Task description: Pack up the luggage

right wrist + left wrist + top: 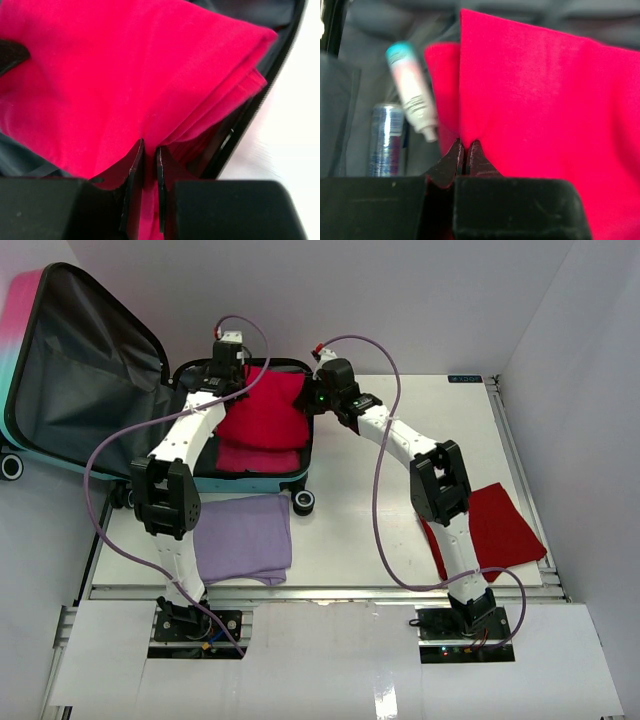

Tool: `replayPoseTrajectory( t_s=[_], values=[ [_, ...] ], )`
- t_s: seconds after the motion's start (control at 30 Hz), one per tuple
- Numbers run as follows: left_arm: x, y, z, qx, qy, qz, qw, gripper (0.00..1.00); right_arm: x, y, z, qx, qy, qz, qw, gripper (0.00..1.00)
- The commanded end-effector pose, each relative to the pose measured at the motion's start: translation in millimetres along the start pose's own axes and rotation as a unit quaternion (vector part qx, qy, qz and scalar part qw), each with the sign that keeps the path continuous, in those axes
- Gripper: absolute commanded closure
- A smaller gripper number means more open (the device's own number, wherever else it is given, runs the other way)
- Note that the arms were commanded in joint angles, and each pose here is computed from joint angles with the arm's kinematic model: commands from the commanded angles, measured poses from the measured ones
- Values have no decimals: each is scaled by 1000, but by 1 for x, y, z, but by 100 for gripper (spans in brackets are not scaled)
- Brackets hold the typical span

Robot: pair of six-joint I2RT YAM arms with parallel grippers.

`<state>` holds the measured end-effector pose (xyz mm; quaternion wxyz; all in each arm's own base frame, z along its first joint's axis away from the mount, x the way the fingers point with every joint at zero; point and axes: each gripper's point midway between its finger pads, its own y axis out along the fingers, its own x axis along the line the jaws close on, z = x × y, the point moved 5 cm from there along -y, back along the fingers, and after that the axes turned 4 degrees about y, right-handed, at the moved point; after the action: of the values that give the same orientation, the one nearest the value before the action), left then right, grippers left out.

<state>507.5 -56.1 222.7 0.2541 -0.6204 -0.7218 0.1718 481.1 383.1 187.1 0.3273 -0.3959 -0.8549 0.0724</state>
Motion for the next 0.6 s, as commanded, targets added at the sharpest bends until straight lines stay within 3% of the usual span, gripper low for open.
replayPoseTrajectory(
  t_s=[0.0,0.23,0.3,0.37,0.47,0.57],
  values=[
    [17,29,11,-3,-17,-2,1000,100,12,18,-18,-47,4,-37,998,92],
    [14,63,27,4,17,-4,1000,100,-3,34,-4,-43,7,-19,999,92],
    [11,66,30,3,13,8,1000,91,-4,34,-3,-44,5,-18,999,92],
    [9,68,32,0,9,19,1000,75,-3,34,-4,-46,0,-23,999,89],
    [8,63,30,-9,5,24,1000,58,-2,32,-2,-46,-3,-23,999,63],
    [14,52,17,-25,5,14,1000,48,-1,27,-4,-47,-10,-25,999,48]
  ],
)
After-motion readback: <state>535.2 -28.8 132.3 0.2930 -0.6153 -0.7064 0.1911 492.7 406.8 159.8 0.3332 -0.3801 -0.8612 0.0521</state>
